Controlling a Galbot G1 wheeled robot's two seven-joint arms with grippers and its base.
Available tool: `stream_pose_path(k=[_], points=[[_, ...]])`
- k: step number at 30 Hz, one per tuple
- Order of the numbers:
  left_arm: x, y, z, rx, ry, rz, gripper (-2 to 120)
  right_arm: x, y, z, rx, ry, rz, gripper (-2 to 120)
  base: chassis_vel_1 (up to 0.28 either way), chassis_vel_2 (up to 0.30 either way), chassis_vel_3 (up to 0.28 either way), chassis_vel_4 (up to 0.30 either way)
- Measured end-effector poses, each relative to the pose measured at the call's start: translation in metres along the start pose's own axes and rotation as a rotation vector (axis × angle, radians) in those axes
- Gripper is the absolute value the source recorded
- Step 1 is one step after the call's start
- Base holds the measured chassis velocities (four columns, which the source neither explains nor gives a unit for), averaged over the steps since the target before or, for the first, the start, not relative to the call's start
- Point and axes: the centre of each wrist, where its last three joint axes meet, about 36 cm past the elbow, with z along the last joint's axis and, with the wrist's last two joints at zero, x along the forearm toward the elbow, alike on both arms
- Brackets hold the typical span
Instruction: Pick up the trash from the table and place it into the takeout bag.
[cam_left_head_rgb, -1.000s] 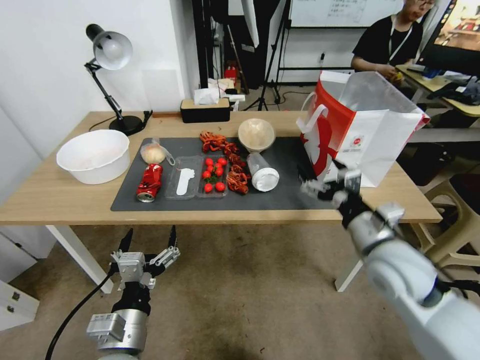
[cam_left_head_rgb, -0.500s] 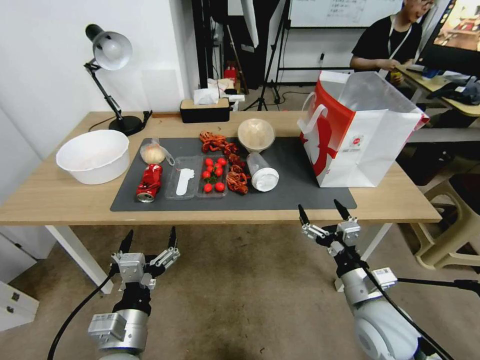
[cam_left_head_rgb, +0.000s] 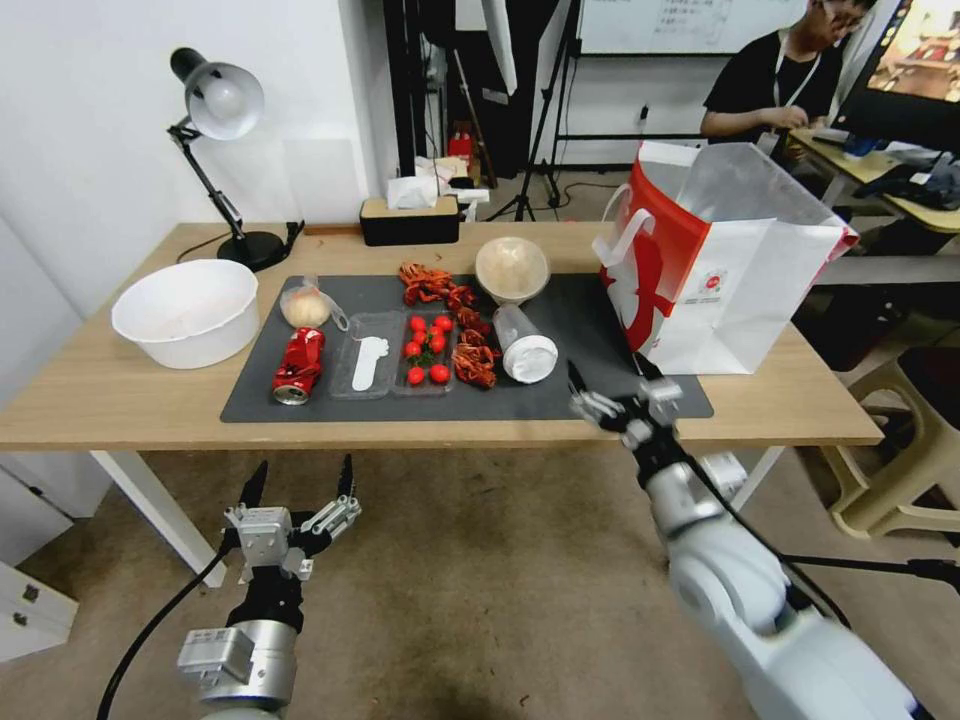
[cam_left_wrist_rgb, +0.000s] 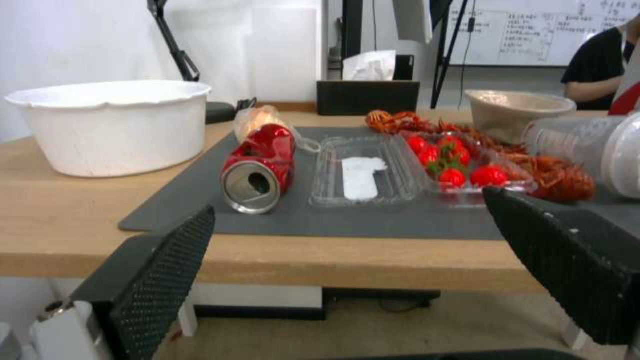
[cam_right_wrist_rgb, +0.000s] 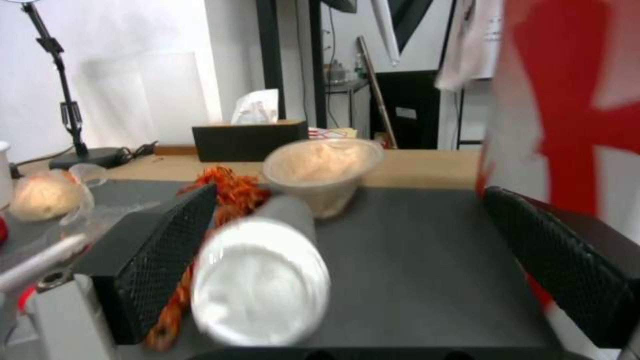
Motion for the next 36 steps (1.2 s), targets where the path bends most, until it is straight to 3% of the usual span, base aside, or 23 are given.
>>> stream_pose_path(k=[4, 7, 19, 36], points=[[0.0, -0.001, -0.002, 0.002, -0.005, -0.004, 100, -0.016, 0.007, -0.006, 0.003, 0.017, -0.004, 100, 0.0, 0.0, 0.0, 0.0], [0.002, -0.001, -0.003, -0.001, -0.003, -0.006, 100, -0.045, 0.02, -0.012, 0.016, 0.073, 0.011, 100, 0.0, 0.0, 0.0, 0.0], [0.003, 0.001, -0.005, -0.007, -0.008, -0.014, 100, -0.108, 0.033, -0.014, 0.052, 0.262, 0.036, 100, 0.0, 0.0, 0.0, 0.0], [0.0, 0.001, -0.008, 0.002, -0.017, -0.024, 100, -0.107, 0.039, -0.002, 0.043, 0.368, 0.017, 100, 0.0, 0.0, 0.0, 0.0]])
